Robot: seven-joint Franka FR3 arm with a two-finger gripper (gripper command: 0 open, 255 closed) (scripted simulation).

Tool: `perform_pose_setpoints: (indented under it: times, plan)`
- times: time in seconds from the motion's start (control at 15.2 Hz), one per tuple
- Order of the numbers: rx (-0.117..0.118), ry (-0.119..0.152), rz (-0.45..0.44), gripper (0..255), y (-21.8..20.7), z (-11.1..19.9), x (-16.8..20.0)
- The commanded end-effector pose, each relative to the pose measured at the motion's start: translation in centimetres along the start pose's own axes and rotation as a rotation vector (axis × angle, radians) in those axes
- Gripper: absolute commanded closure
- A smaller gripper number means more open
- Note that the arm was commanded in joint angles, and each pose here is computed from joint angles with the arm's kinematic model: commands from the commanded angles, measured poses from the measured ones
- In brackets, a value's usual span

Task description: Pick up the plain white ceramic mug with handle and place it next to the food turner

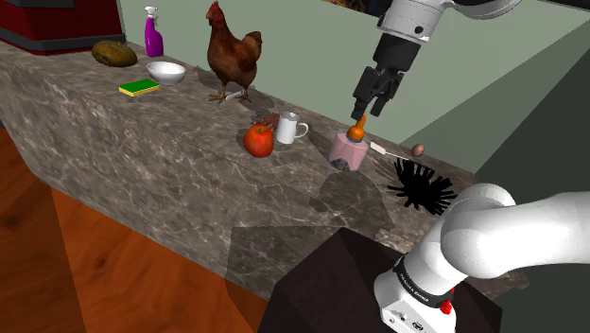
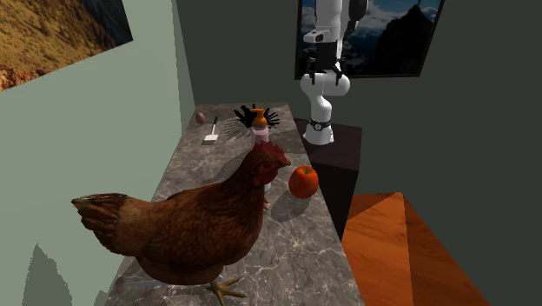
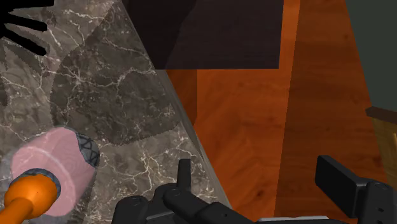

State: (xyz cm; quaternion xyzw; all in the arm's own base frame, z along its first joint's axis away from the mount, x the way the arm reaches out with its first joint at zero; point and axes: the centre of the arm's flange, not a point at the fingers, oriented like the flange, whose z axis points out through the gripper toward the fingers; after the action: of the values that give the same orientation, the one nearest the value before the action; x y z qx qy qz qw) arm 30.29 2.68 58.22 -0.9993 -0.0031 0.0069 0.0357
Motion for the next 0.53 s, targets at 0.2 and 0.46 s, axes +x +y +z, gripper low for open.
perform_pose_setpoints:
  times: [0.2, 0.46]
  plan:
    - [-0.008, 0.008, 0.006, 0, 1.0, 1.8, 3.2]
    - [-0.020, 0.019, 0.014, 0, 2.4, 4.2, 7.5]
